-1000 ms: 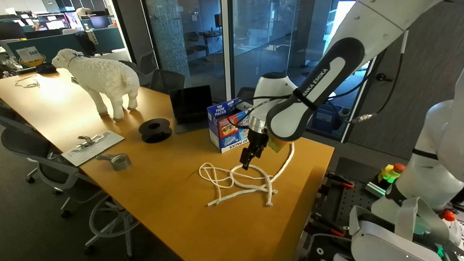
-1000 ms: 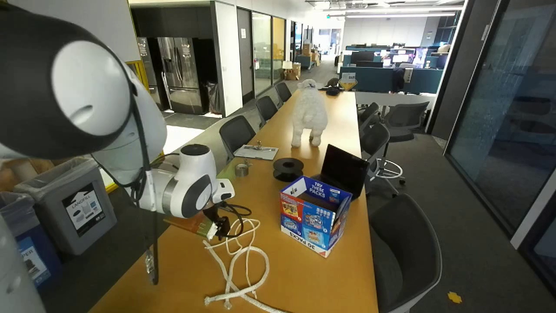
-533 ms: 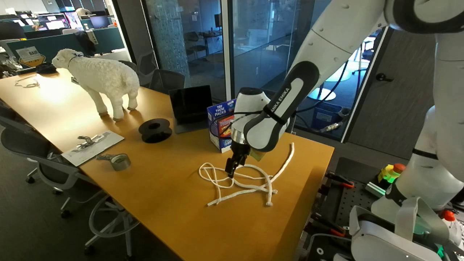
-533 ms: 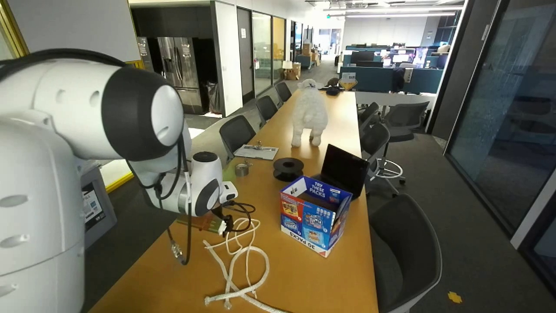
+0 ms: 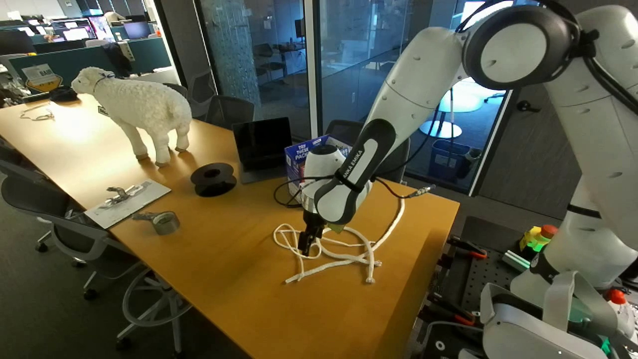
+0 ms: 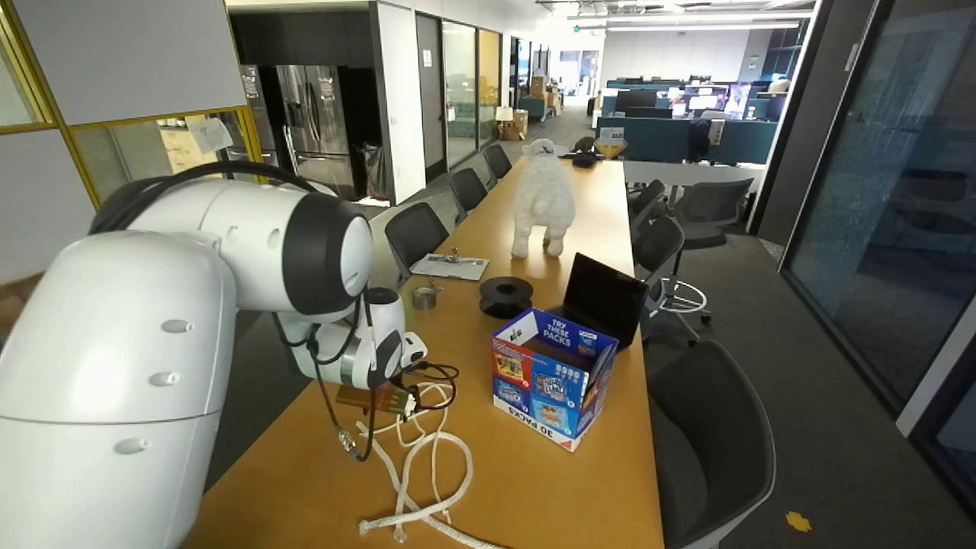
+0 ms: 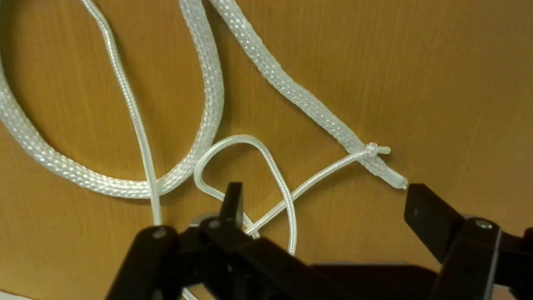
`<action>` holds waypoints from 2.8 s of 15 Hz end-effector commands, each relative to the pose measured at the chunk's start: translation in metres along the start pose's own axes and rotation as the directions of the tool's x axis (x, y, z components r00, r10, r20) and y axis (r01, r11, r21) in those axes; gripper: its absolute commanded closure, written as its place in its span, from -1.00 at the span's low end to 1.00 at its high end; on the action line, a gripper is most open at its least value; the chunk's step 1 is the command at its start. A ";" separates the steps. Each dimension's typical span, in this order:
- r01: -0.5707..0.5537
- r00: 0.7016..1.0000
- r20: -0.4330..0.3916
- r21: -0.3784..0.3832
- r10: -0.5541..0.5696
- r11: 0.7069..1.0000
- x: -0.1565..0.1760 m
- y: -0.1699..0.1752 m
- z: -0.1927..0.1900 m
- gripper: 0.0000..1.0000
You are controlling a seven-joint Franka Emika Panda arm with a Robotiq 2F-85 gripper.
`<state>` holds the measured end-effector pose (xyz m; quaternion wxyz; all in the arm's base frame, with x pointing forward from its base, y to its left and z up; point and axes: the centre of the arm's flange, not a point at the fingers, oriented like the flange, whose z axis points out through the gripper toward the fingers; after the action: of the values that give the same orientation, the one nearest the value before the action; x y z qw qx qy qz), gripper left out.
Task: Put the ropes in the box one at a time
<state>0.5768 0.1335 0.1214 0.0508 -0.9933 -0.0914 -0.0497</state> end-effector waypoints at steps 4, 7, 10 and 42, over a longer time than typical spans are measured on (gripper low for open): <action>0.065 0.998 0.000 -0.087 -0.065 0.994 0.054 0.013 0.054 -1.00; 0.079 0.997 0.011 -0.117 -0.078 0.990 0.065 0.024 0.074 -1.00; 0.056 0.998 0.011 -0.106 -0.055 0.993 0.074 0.027 0.086 -1.00; -0.006 0.997 0.068 -0.164 0.018 0.986 0.091 0.049 0.075 0.94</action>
<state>0.6850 0.1186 0.0439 -0.0116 -0.9949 -0.0980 -0.0204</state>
